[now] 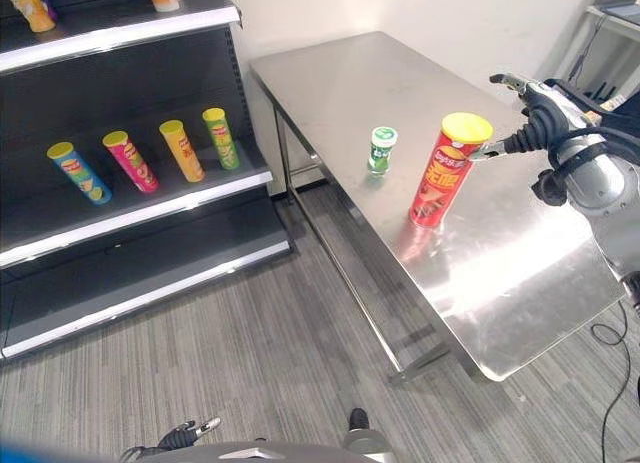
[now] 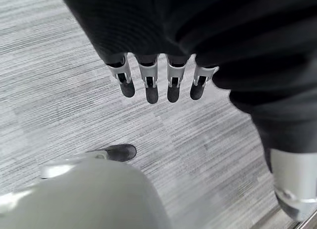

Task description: Put the goods on the table back onto the shelves and tidy them up.

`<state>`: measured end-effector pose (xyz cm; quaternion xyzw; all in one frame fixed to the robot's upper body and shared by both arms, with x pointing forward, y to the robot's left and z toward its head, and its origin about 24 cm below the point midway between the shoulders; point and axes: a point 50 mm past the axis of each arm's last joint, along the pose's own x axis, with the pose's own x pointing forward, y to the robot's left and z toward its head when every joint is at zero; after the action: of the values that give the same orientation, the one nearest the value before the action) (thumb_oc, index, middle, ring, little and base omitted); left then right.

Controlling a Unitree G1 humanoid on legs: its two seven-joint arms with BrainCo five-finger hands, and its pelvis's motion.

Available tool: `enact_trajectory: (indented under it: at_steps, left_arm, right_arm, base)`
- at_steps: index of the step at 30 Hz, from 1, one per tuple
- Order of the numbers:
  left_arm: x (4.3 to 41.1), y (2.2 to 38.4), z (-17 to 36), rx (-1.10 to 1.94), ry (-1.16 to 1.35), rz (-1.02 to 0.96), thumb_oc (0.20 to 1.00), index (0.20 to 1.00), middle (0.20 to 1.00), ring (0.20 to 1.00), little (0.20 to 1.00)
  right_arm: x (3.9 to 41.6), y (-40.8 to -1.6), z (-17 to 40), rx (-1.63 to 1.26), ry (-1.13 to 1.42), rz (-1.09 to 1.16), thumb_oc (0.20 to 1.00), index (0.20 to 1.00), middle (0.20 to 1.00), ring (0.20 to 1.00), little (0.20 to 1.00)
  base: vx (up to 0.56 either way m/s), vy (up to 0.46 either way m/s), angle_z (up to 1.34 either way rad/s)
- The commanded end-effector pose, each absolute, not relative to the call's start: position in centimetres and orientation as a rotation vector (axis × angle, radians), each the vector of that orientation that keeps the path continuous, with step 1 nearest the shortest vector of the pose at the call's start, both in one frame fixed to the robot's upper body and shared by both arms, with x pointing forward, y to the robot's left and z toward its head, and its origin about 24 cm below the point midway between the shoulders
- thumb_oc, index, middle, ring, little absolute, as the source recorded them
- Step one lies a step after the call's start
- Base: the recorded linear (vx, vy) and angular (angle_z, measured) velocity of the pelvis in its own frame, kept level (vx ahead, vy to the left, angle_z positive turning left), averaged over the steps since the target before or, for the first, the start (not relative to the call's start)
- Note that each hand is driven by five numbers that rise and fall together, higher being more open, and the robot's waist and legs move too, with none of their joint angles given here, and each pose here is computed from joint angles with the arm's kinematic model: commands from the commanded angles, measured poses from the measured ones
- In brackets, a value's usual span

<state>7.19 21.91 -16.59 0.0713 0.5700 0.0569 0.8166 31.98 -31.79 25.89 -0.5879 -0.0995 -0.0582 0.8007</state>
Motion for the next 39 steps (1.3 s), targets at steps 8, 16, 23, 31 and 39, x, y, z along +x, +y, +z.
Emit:
enact_trajectory:
  at_steps: [8,16,23,31,39]
  left_arm:
    - [8.1,24.8,-15.8,0.228,1.195,0.153,1.000,1.000,1.000,1.000,1.000]
    - [7.7,25.0,-15.9,0.229,1.210,0.138,1.000,1.000,1.000,1.000,1.000]
    - [7.7,24.9,-15.9,0.221,1.209,0.133,1.000,1.000,1.000,1.000,1.000]
    - [7.7,25.1,-15.9,0.225,1.213,0.137,1.000,1.000,1.000,1.000,1.000]
    - [7.7,24.9,-15.9,0.207,1.209,0.183,1.000,1.000,1.000,1.000,1.000]
  right_arm:
    - [33.8,-31.3,25.6,-1.184,-0.168,-0.097,1.000,1.000,1.000,1.000,1.000]
    - [34.3,-30.9,24.1,-1.114,-0.092,0.002,1.000,1.000,1.000,1.000,1.000]
    - [34.6,-30.9,23.6,-1.114,-0.061,0.019,1.000,1.000,1.000,1.000,1.000]
    - [34.5,-30.9,23.6,-1.181,-0.031,0.041,0.200,0.200,0.200,0.200,0.200]
    - [31.2,-29.8,27.4,-1.331,-0.319,-0.055,0.200,0.200,0.200,0.200,0.200]
  base:
    - [0.00,-0.003,0.02]
    - [0.00,-0.003,0.02]
    - [0.01,-0.003,0.03]
    - [0.00,-0.002,0.02]
    - [0.00,-0.011,0.00]
